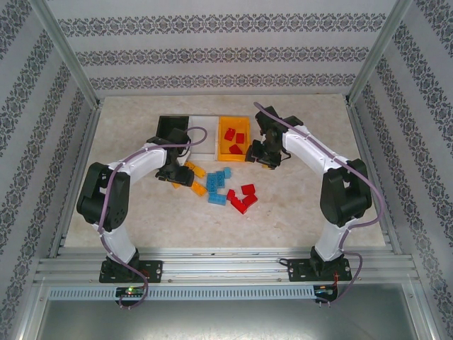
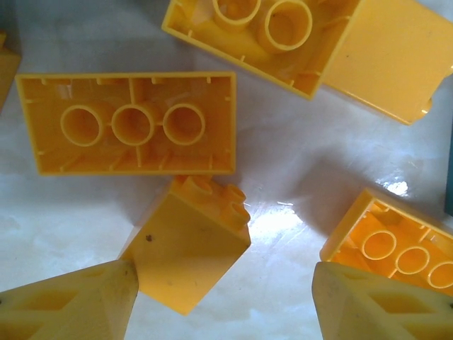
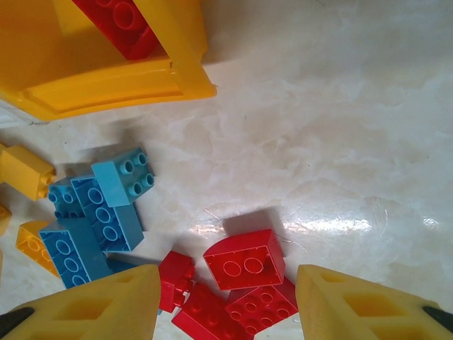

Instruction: Sort the legos into containers by color

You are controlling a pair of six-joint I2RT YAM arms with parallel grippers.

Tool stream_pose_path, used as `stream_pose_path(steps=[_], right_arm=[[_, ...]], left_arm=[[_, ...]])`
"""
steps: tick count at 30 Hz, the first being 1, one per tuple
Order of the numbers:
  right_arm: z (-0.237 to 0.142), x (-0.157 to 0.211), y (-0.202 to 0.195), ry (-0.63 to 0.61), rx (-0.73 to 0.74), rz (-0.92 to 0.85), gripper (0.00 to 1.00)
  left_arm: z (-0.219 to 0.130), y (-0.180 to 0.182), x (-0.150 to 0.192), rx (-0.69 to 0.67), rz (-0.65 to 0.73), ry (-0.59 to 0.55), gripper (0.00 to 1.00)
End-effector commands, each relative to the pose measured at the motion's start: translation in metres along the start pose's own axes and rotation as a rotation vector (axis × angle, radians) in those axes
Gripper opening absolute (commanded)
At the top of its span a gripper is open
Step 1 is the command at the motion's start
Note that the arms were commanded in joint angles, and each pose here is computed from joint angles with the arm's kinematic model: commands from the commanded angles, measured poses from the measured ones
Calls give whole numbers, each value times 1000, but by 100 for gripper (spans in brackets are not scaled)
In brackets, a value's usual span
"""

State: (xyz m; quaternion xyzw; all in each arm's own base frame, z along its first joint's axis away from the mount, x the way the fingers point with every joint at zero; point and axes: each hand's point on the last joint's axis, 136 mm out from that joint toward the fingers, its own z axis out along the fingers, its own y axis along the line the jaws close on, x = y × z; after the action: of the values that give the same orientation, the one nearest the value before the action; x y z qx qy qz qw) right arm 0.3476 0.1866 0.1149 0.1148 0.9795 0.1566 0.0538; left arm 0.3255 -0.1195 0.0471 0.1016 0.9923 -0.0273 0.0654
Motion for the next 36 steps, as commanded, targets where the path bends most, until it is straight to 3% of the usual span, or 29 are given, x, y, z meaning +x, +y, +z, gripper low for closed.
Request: stream_pose_path(steps=[1, 5, 16, 36], right_arm=[[-6, 1, 0, -1, -22, 20, 54], [-6, 1, 2, 1, -28, 19, 54], [2, 6, 2, 26, -30, 17, 54], [3, 16, -12, 31, -20, 33, 54]], left_arm=[[19, 2, 13, -19, 5, 62, 65], [20, 6, 15, -44, 1, 73, 65], [-14, 15, -7, -81, -5, -54, 72], [29, 6, 15, -16, -84, 49, 67]])
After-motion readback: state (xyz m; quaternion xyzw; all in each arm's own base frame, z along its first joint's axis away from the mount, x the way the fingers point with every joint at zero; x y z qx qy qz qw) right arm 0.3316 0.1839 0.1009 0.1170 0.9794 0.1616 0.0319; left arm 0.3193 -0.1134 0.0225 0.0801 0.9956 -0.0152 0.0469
